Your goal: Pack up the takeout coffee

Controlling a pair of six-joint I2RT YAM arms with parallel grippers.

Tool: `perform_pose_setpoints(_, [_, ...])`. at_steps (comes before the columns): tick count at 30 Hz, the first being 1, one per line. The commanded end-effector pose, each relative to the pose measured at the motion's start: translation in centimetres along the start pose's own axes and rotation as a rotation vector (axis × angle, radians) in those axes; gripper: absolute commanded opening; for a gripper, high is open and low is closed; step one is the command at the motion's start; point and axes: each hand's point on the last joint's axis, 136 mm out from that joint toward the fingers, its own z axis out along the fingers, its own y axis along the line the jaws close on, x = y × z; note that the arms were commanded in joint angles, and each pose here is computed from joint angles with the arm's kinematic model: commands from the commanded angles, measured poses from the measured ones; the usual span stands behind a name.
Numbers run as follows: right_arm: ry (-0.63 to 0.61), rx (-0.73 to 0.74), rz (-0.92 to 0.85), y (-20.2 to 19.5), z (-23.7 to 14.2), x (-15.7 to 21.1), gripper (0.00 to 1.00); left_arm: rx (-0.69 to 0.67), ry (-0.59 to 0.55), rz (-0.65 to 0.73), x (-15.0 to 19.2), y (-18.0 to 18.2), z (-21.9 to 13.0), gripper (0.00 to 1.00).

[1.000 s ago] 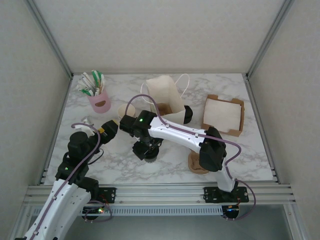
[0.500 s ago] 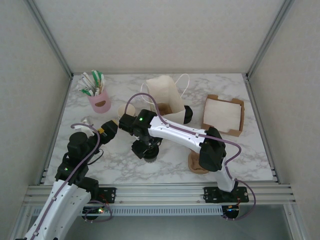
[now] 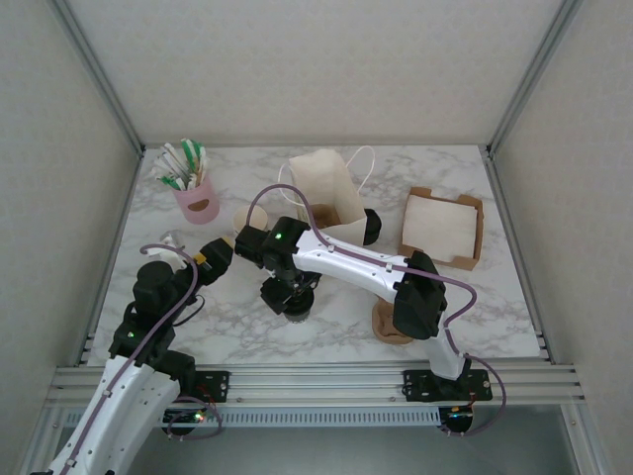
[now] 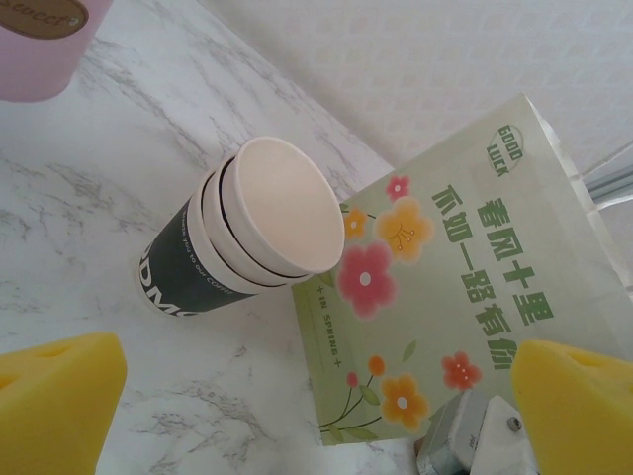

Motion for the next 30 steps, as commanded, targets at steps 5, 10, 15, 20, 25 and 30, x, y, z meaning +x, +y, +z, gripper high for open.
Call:
perform_pose_setpoints(5, [0.029,0.018,0.017,-0.4,0.8,0.3,0.8,0.011,-0.038,0.009,-1.2,-0.7,-0.5,1.0])
perform_pose_setpoints(10, [0.034,0.017,0.02,-0.5,1.0,0.4,0.82,0.013,-0.038,0.007,-1.2,-0.7,-0.5,1.0])
perform_pose_setpoints(15, [0.034,0.014,0.022,-0.4,1.0,0.4,0.79,0.014,-0.036,0.009,-1.1,-0.7,-0.5,1.0])
perform_pose_setpoints(20, [0.036,0.012,0.025,-0.5,1.1,0.5,0.75,0.016,-0.038,0.007,-1.2,-0.7,-0.5,1.0])
perform_pose_setpoints(25, [0.028,0.01,0.03,-0.5,0.6,0.6,0.72,0.018,-0.039,0.008,-1.2,-0.8,-0.5,1.0])
perform_pose_setpoints(30, [0.012,-0.008,0.042,-0.5,-0.5,1.1,0.71,0.02,-0.04,0.007,-1.3,-0.9,-0.5,1.0])
